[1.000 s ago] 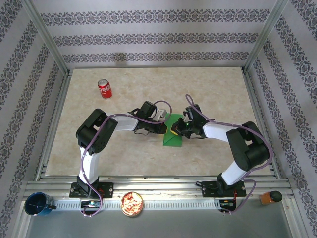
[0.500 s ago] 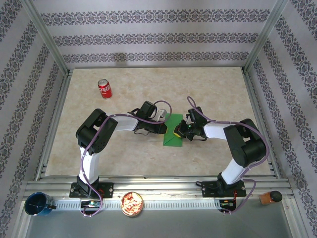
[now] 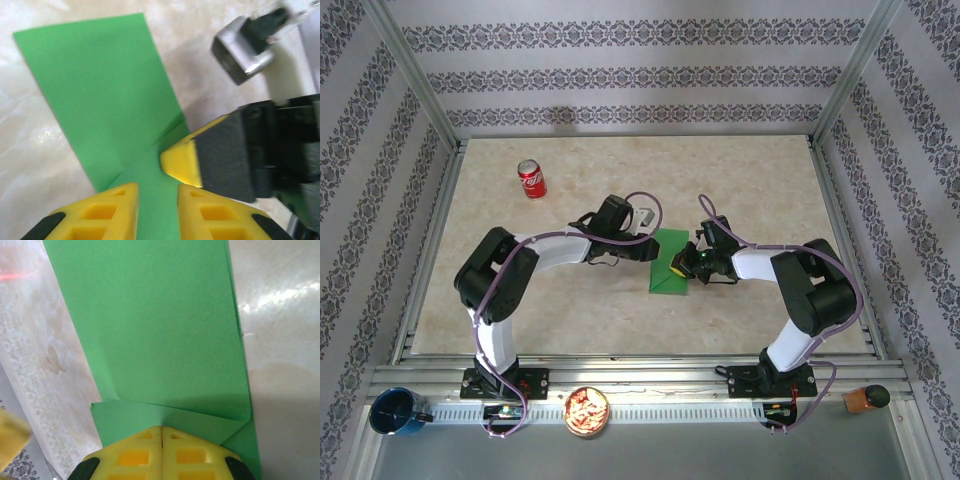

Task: Fold a paper plane with a square sheet of paper (pick it up from the middle)
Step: Fold the triangle a second time at the center of the table.

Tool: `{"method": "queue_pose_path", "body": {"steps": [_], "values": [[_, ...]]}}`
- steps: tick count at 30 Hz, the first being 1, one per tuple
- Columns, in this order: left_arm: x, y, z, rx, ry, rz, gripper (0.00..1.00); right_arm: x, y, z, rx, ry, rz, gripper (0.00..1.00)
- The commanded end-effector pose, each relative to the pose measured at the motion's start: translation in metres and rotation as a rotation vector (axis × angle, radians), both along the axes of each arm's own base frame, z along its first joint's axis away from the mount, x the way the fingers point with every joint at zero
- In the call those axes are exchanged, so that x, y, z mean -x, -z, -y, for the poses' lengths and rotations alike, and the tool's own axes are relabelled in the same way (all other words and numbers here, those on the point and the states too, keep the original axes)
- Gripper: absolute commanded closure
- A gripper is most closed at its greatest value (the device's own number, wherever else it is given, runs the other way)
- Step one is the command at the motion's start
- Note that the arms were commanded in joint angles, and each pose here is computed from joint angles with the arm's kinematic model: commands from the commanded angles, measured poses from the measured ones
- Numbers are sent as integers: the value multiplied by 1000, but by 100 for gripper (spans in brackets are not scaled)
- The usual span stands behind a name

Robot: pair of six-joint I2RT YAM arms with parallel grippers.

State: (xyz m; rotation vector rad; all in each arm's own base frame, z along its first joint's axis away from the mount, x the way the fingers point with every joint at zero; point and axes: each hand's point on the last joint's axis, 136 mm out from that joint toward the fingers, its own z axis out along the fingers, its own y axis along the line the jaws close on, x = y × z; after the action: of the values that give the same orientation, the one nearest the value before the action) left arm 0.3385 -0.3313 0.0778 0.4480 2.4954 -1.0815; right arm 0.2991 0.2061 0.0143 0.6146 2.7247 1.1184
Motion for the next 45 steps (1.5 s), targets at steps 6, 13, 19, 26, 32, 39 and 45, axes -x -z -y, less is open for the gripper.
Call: {"method": "queue_pose_path", "body": {"steps": [6,13,19,26,32,39,45], "values": [[51,-17,21,85,59,-150,98,16,24,16,66,37,-88,99],[73,3,30,19,85,-287,100,14,23,15,58,44,-89,99],[76,18,36,-33,116,-313,100,14,22,14,58,37,-88,99],[70,28,40,-67,123,-315,100,15,23,15,59,37,-89,99],[70,33,40,-87,135,-327,100,15,23,15,57,39,-90,99],[75,47,32,-144,136,-343,100,16,24,15,57,40,-94,99],[73,51,26,-183,131,-321,100,18,26,16,60,36,-99,99]]}}
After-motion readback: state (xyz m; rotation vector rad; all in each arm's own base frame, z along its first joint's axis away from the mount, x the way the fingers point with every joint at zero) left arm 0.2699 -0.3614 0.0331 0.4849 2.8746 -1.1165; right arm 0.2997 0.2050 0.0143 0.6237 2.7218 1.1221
